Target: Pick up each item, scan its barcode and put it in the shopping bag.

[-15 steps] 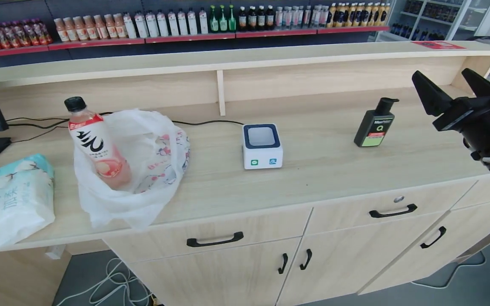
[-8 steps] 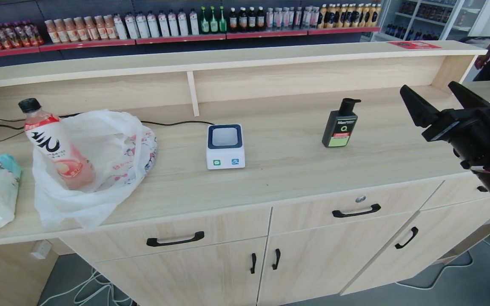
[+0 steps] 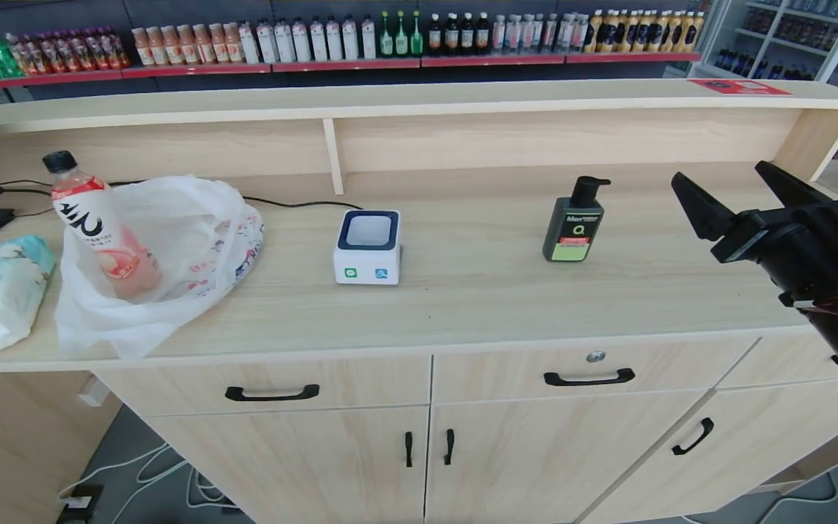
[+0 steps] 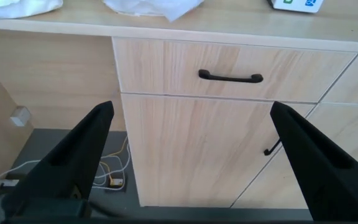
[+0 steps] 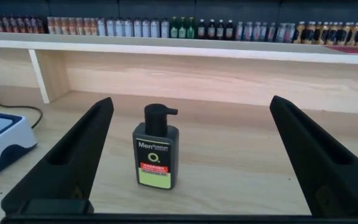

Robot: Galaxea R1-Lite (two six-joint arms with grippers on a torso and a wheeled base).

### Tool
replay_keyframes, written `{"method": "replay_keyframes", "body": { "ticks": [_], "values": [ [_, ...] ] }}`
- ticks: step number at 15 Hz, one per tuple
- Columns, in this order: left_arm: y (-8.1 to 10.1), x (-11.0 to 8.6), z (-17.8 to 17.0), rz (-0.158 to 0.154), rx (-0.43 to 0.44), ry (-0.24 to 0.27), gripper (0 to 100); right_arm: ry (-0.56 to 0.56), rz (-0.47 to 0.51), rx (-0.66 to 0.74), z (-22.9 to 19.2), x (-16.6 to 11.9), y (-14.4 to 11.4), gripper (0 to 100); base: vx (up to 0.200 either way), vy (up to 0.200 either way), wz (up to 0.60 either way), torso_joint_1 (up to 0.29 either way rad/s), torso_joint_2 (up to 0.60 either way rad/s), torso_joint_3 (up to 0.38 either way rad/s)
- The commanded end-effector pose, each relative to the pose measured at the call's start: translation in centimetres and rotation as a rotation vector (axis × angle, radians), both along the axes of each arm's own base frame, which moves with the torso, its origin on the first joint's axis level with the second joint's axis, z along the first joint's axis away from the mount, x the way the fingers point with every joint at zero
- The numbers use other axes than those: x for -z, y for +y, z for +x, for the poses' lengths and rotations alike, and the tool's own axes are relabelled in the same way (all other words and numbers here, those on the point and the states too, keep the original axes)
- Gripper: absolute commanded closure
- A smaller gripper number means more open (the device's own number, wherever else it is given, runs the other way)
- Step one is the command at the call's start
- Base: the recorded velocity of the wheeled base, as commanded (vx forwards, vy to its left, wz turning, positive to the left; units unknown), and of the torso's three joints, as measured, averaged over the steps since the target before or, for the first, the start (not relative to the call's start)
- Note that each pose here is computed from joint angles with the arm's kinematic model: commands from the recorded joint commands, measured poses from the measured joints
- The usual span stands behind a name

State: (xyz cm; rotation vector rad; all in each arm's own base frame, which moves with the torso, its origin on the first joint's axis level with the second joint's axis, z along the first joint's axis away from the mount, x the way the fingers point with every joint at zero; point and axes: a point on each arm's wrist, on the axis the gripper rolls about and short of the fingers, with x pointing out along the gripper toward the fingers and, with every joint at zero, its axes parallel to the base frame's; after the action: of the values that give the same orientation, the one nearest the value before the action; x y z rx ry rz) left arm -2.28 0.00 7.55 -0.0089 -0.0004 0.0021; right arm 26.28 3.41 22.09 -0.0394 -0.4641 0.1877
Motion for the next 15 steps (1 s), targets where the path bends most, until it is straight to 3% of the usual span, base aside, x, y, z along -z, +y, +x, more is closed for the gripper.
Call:
{"method": "replay_keyframes", "body": {
  "ticks": [1,5,11,15],
  "values": [
    [0.0,0.0,0.0,0.000,-0.001,0.000,0,0.033,-0.006,-0.017,0.1,0.9,0.5,0,0.000,-0.200,0.00,0.002,0.00,0.012],
    [0.0,0.0,0.0,0.003,-0.001,0.000,0,0.095,-0.046,-0.107,-0.7,2.5,3.1,0,0.050,-0.200,0.00,0.005,0.00,0.001],
    [0.0,0.0,0.0,0.004,0.001,0.000,0,0.148,-0.070,-0.234,0.9,4.5,7.3,0,0.200,0.000,0.00,0.002,0.00,0.005],
    [0.0,0.0,0.0,0.003,0.001,-0.001,0,0.185,-0.080,-0.238,1.9,5.7,7.8,0,0.000,0.000,0.00,0.000,0.00,0.000]
  ]
}}
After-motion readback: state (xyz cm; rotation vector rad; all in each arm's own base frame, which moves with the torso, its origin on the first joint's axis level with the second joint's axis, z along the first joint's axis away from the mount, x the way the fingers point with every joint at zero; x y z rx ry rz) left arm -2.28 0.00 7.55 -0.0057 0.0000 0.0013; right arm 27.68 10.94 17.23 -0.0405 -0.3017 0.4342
